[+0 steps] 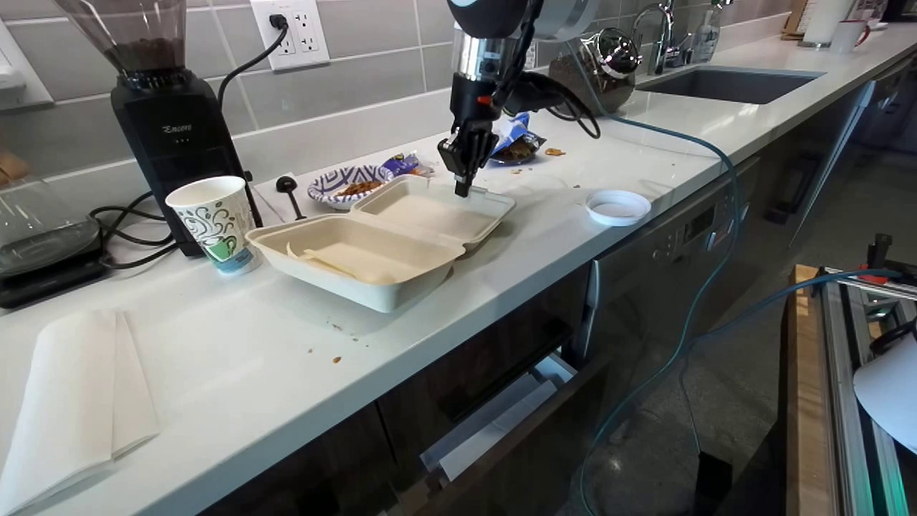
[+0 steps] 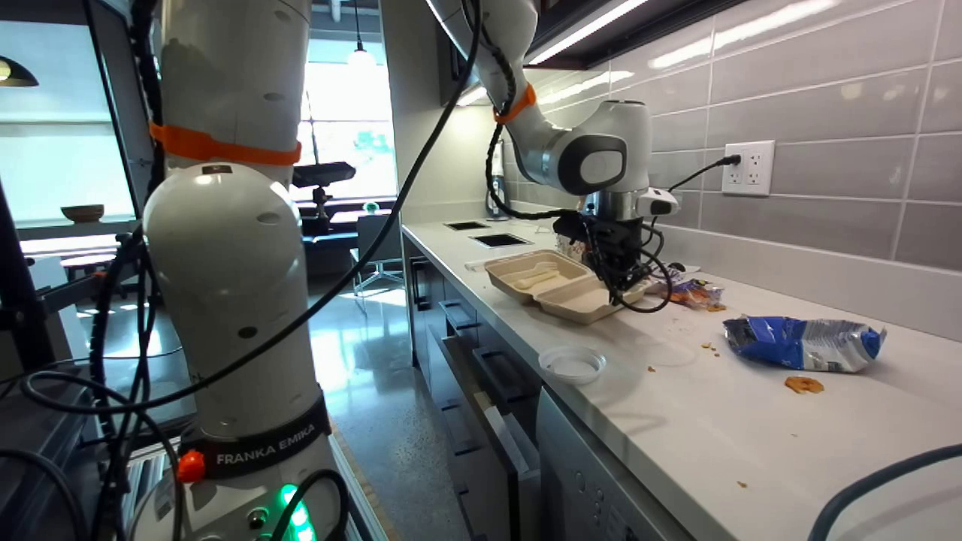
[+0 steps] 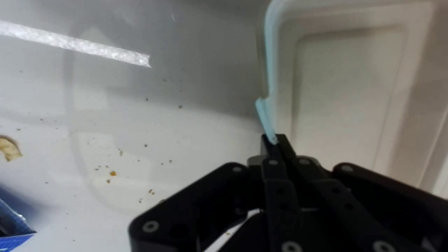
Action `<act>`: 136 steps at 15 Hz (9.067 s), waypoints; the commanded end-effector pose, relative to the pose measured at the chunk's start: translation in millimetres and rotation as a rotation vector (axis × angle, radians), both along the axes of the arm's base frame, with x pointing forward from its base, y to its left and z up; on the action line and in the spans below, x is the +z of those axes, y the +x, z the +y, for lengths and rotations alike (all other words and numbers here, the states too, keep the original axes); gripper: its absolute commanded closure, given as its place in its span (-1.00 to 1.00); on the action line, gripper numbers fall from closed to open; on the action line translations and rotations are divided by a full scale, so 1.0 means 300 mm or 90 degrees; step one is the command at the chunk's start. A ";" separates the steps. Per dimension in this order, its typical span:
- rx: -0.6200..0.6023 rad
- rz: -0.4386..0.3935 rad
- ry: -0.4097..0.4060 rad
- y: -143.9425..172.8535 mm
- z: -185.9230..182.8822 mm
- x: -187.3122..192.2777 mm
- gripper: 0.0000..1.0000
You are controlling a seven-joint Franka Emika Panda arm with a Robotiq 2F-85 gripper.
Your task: Close the takeaway pack
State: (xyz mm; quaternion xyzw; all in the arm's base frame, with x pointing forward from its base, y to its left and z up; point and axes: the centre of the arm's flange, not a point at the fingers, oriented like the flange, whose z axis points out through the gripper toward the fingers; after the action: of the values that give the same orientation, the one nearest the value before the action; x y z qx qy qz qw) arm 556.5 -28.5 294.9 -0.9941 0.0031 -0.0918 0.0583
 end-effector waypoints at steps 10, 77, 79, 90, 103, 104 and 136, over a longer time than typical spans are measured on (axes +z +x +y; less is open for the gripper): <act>-0.126 0.021 -0.123 -0.054 -0.177 0.069 0.99; -0.990 0.359 0.362 -0.035 -0.504 -0.118 -1.00; -0.978 0.368 0.388 -0.040 -0.505 -0.108 -1.00; -0.866 0.370 0.527 0.005 -0.412 0.086 -1.00; -0.740 0.339 0.499 0.131 -0.163 0.264 -1.00; -0.733 0.337 0.500 0.135 -0.150 0.269 -1.00; -0.549 0.341 0.413 0.138 0.104 0.349 -1.00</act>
State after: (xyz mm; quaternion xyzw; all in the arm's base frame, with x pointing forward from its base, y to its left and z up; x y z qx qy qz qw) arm 598.7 -4.2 395.0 -0.8118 0.4650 0.1531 0.3183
